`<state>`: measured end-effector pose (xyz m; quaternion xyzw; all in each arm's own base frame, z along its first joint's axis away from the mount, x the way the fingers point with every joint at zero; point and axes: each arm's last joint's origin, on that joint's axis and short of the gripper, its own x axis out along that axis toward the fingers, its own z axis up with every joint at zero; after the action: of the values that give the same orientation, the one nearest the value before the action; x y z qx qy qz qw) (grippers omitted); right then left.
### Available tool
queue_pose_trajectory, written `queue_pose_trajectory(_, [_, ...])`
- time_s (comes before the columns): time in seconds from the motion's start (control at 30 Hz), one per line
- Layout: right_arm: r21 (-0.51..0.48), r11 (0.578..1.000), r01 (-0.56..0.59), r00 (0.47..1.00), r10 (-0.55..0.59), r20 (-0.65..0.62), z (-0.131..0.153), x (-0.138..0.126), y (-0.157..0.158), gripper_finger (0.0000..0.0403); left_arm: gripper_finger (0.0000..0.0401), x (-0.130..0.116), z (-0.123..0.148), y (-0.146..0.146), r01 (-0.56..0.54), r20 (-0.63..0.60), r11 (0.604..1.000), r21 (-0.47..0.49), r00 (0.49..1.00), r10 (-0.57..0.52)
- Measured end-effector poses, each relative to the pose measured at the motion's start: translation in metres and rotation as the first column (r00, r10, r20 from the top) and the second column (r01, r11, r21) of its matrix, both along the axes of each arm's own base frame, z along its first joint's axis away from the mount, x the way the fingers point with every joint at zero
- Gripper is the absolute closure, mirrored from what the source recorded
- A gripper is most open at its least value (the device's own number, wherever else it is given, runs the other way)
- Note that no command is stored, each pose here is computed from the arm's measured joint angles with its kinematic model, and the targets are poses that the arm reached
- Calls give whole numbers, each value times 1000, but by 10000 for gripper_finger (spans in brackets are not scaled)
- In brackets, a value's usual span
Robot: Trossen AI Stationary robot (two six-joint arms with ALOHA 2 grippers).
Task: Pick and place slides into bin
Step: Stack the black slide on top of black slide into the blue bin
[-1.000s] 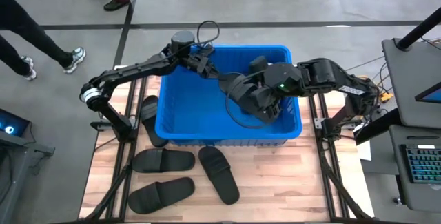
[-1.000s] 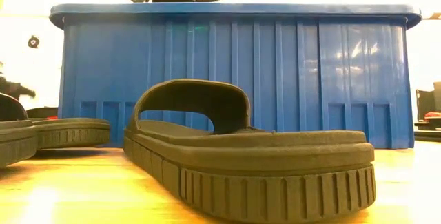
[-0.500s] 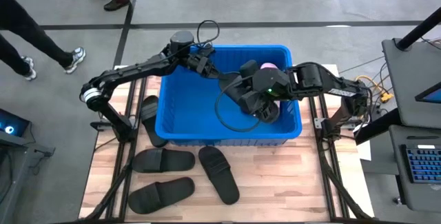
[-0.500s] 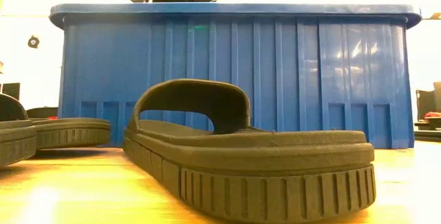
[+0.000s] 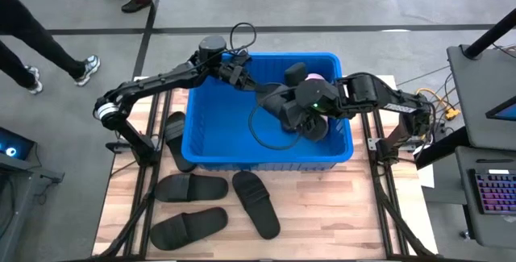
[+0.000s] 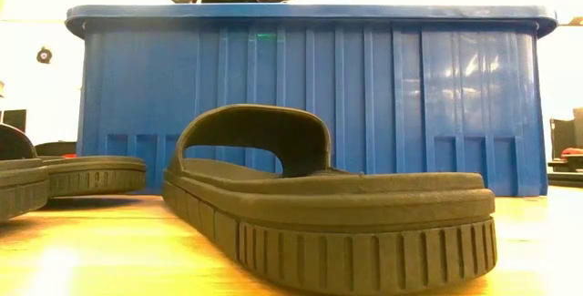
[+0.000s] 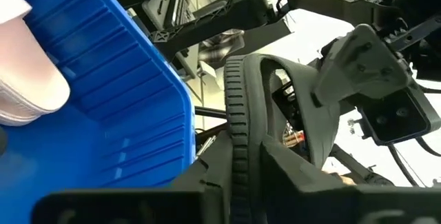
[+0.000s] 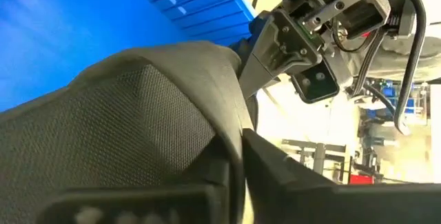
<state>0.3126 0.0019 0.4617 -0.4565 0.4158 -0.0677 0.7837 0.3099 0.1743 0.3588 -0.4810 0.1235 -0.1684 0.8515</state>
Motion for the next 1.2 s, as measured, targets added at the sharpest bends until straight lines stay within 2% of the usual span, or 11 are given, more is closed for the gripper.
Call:
queue_pose_trajectory(0.13, [28,999,25,999,-26,21,0,0,0,390,317,0,0,0,1,8,1000,12,1000,-1])
queue_pose_trajectory(0.33, [65,996,62,996,-65,55,2,-2,0,393,263,1,5,0,0,93,993,115,996,-11])
queue_pose_trajectory(0.53, [110,990,89,988,-102,116,13,-16,-1,393,205,-2,19,2,-27,224,980,199,975,-19])
queue_pose_trajectory(0.63, [146,983,108,980,-130,152,19,-27,-2,394,182,-4,22,4,-44,247,976,214,969,-10])
queue_pose_trajectory(0.83, [211,968,133,959,-180,220,30,-43,-2,394,169,-9,24,13,-88,255,972,220,966,30])
queue_pose_trajectory(1.07, [278,946,166,937,-239,254,32,-46,-3,394,168,-21,27,30,-152,262,963,223,961,91])
queue_pose_trajectory(1.2, [355,910,215,903,-323,284,32,-45,-4,394,168,-30,39,30,-263,329,931,253,928,173])
